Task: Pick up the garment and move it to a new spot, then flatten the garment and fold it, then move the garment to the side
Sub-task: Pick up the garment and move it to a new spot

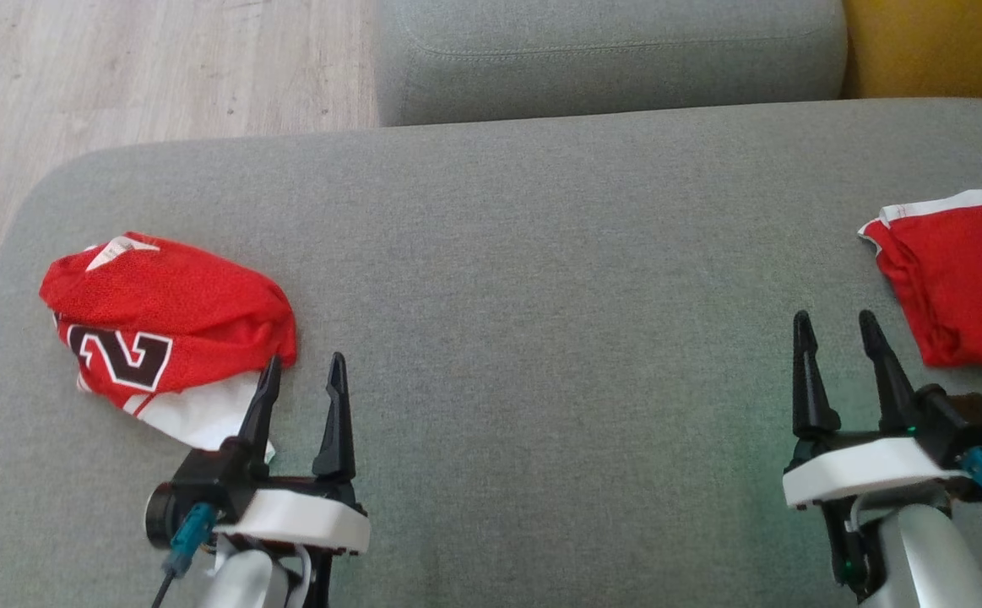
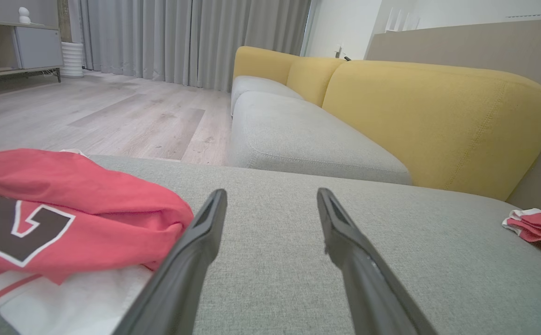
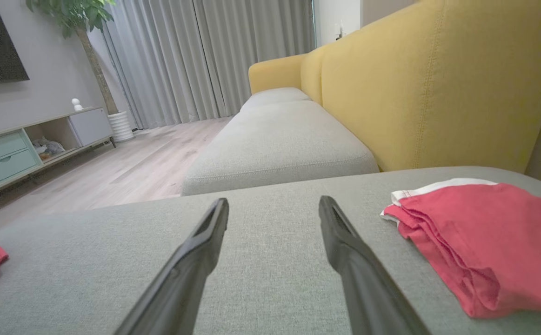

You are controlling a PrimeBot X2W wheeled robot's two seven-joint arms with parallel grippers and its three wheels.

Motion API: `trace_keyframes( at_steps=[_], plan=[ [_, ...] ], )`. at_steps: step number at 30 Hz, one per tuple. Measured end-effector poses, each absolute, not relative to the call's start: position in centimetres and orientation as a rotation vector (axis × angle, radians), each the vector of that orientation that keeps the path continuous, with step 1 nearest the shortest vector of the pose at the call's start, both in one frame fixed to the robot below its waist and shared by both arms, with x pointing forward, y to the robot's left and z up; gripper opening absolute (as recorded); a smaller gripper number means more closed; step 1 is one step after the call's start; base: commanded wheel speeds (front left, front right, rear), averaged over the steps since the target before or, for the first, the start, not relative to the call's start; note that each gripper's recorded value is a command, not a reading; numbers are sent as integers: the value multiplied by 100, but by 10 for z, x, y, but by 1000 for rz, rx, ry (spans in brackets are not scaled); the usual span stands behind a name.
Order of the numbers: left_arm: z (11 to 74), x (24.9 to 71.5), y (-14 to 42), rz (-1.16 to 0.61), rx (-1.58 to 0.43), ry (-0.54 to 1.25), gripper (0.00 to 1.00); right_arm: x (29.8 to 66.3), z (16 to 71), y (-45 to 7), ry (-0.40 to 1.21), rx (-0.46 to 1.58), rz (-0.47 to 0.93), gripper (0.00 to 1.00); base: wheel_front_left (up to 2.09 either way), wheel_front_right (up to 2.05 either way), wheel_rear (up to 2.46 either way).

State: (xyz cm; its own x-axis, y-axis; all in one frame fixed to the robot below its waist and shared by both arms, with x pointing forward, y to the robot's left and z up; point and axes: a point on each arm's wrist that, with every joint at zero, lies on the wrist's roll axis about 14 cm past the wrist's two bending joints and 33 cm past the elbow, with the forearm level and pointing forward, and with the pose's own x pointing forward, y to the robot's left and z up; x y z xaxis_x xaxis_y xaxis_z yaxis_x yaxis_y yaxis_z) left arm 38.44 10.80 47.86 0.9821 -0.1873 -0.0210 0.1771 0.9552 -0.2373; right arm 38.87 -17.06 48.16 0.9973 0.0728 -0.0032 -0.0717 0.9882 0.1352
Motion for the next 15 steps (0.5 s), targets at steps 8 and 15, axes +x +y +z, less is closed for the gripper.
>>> trace_keyframes(
  at_steps=[8,15],
  plan=[
    [473,380,108,-183,-238,61,100,390,492,-171,-24,130,75,100,0,0,0],
    [473,378,110,-176,-237,61,100,391,490,-164,-19,130,95,100,0,0,0]
  ],
)
